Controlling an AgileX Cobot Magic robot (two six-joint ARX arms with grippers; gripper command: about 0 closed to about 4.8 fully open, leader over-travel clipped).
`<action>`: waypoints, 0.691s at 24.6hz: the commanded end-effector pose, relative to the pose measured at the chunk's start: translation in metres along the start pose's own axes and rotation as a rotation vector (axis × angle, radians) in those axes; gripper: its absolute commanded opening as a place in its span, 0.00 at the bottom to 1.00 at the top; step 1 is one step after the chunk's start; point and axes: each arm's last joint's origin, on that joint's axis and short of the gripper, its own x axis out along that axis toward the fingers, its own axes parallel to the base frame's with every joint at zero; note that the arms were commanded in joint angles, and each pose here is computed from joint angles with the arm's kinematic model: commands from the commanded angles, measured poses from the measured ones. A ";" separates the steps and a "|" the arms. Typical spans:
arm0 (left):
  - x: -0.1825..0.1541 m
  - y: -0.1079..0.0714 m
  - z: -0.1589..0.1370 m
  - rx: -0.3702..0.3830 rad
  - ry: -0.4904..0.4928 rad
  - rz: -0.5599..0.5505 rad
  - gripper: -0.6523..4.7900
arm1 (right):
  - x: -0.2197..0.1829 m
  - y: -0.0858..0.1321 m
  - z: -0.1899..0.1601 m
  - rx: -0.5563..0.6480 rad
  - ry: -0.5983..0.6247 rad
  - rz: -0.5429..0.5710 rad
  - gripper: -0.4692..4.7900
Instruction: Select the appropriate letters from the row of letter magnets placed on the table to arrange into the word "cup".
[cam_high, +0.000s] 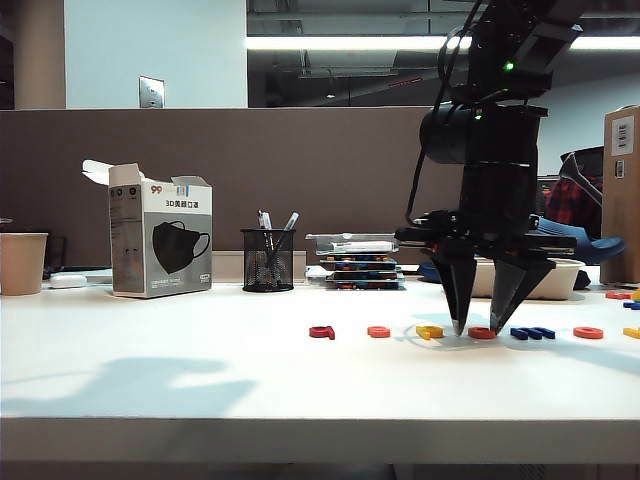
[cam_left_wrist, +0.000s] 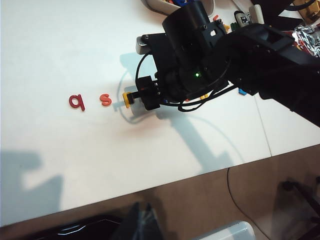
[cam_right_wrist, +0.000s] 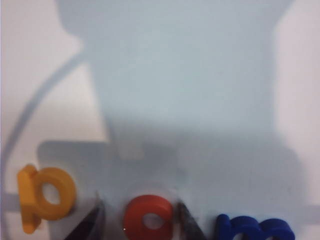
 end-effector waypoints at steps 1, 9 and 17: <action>-0.002 0.000 0.001 -0.001 -0.010 -0.005 0.11 | 0.003 0.000 -0.004 0.004 0.041 -0.009 0.45; -0.001 0.000 0.001 -0.001 -0.010 -0.005 0.11 | 0.003 0.000 -0.003 0.004 0.038 -0.008 0.45; -0.001 0.000 0.001 -0.001 -0.010 -0.004 0.11 | 0.003 0.000 -0.004 0.004 0.040 -0.008 0.40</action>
